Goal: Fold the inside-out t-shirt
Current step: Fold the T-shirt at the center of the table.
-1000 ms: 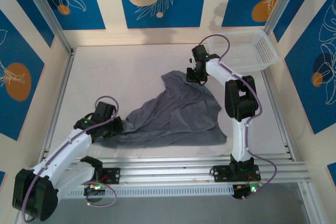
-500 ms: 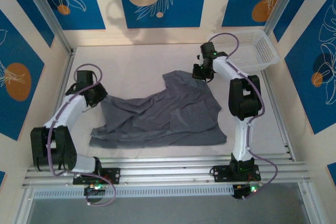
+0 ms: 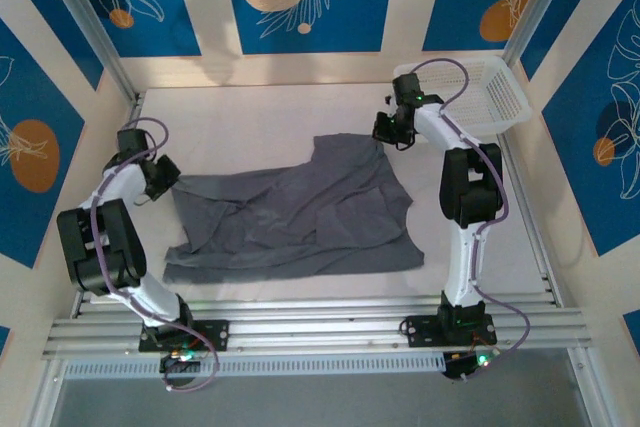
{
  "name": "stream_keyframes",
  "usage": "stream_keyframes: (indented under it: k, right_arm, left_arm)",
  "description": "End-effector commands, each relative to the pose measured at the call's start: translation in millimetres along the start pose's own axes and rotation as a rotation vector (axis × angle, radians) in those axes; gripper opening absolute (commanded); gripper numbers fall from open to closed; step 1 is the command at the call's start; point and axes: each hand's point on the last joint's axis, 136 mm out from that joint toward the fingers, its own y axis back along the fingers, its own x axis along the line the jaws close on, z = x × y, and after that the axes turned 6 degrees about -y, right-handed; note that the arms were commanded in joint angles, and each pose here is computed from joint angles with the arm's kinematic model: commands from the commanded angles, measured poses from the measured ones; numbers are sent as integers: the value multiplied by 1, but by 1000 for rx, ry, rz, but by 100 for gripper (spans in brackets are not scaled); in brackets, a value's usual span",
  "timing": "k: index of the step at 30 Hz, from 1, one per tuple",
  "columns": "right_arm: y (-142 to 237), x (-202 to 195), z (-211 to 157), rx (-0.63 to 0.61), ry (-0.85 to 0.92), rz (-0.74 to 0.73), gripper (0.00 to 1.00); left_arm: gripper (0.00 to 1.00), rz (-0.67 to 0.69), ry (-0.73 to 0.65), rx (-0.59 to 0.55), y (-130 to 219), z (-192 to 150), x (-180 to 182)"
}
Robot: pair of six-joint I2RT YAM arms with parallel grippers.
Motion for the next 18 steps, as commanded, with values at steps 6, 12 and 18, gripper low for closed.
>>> stream_keyframes:
  k: [6, 12, 18]
  right_arm:
    - [6, 3, 32, -44, -47, 45, 0]
    - [11, -7, 54, -79, -83, 44, 0]
    - [-4, -6, 53, -35, -79, 55, 0]
  left_arm:
    - [0, -147, -126, -19, -10, 38, -24]
    - [0, -180, -149, -57, -25, 69, -29]
    - [0, -253, -122, -46, -36, 74, -40]
